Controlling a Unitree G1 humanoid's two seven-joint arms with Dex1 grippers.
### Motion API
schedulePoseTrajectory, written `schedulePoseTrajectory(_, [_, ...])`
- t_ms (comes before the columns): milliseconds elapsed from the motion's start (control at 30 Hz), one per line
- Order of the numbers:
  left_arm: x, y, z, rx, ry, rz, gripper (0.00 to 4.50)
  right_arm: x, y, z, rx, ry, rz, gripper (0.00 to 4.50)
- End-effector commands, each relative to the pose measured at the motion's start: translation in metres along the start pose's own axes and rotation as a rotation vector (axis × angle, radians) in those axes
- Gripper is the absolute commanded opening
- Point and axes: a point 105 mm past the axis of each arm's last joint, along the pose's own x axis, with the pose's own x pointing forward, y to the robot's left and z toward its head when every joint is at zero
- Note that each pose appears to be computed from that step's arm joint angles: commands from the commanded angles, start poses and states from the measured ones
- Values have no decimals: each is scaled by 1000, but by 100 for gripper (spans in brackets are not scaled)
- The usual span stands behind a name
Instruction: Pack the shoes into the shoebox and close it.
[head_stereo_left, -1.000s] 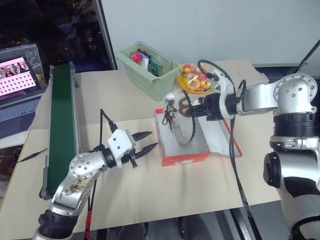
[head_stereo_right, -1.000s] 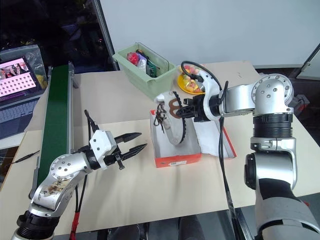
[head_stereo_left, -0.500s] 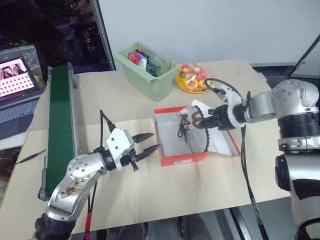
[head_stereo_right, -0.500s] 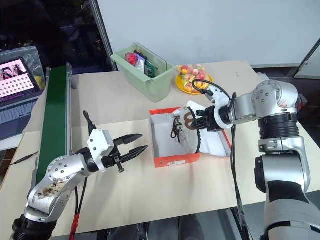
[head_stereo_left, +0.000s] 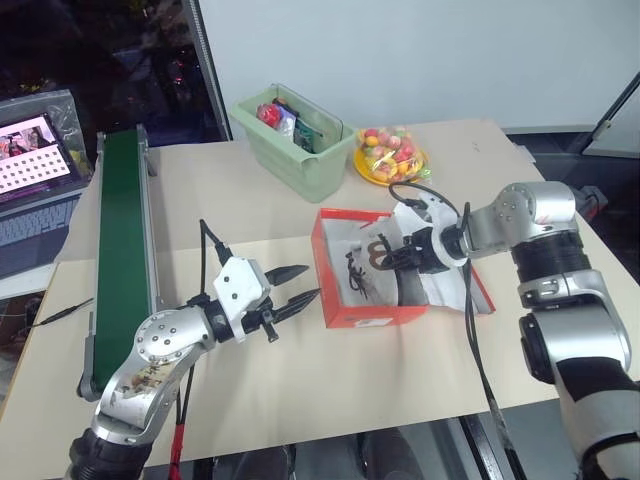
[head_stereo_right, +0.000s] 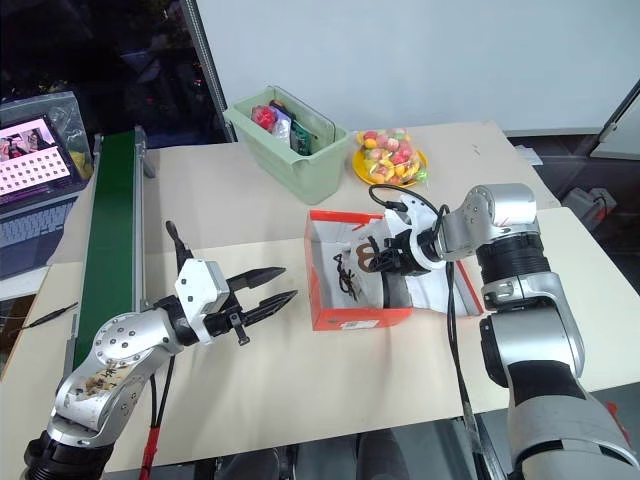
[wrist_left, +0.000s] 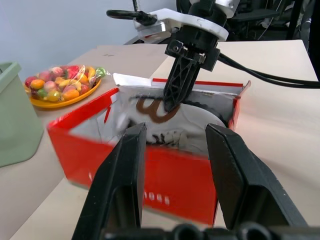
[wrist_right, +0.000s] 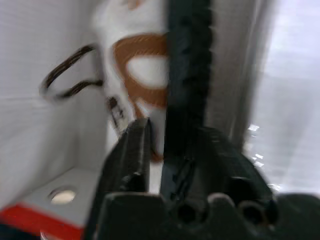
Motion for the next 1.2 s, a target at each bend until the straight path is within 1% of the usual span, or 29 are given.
schedulePoseTrajectory(33, [1, -2, 14, 38, -47, 0, 199, -9, 9, 18, -38, -65, 20, 307])
schedulePoseTrajectory(67, [1, -2, 14, 39, -47, 1, 199, -9, 12, 21, -46, -77, 28, 356])
schedulePoseTrajectory(100, [1, -2, 14, 38, -47, 2, 199, -10, 14, 23, -52, -85, 33, 375])
schedulePoseTrajectory(167, [1, -1, 14, 38, -48, 4, 199, -11, 20, 29, -68, -105, 44, 433])
schedulePoseTrajectory(233, [2, -1, 14, 40, -49, 6, 199, -13, 28, 35, -84, -123, 58, 433])
schedulePoseTrajectory(400, [2, 7, 11, 49, -43, 46, 199, -29, 67, 54, -183, -203, 127, 433])
schedulePoseTrajectory(533, [0, 19, 4, 54, -17, 117, 199, -35, 78, 58, -204, -255, 144, 433])
schedulePoseTrajectory(600, [-1, 31, 1, 39, -6, 193, 199, -39, 81, 63, -215, -308, 138, 433])
schedulePoseTrajectory(700, [-7, 66, -1, 8, 0, 417, 199, -50, 92, 74, -316, -474, 114, 433])
schedulePoseTrajectory(733, [-13, 83, -1, -8, -6, 540, 199, -56, 99, 79, -381, -572, 99, 433])
schedulePoseTrajectory(767, [-18, 93, 0, -21, -10, 621, 249, -60, 104, 80, -424, -637, 91, 438])
schedulePoseTrajectory(800, [-24, 102, 0, -28, -8, 695, 269, -61, 108, 79, -466, -696, 82, 438])
schedulePoseTrajectory(833, [-33, 113, -1, -23, 2, 795, 311, -61, 109, 73, -543, -757, 51, 444])
schedulePoseTrajectory(900, [-53, 129, -5, -11, 40, 969, 380, -54, 113, 55, -705, -830, 3, 450])
schedulePoseTrajectory(933, [-65, 136, -8, -9, 64, 1049, 417, -49, 117, 45, -739, -853, 16, 450])
schedulePoseTrajectory(967, [-75, 140, -10, -4, 82, 1111, 442, -48, 122, 40, -691, -887, 70, 450])
schedulePoseTrajectory(1033, [-95, 147, -11, 23, 120, 1217, 442, -51, 130, 33, -573, -963, 189, 450])
schedulePoseTrajectory(1067, [-105, 150, -12, 21, 130, 1266, 442, -51, 131, 28, -617, -985, 192, 450])
schedulePoseTrajectory(1133, [-124, 155, -16, 14, 169, 1351, 442, -37, 137, 5, -891, -953, 170, 450])
schedulePoseTrajectory(1200, [-130, 157, -18, 14, 185, 1364, 442, -28, 138, -8, -909, -935, 250, 450])
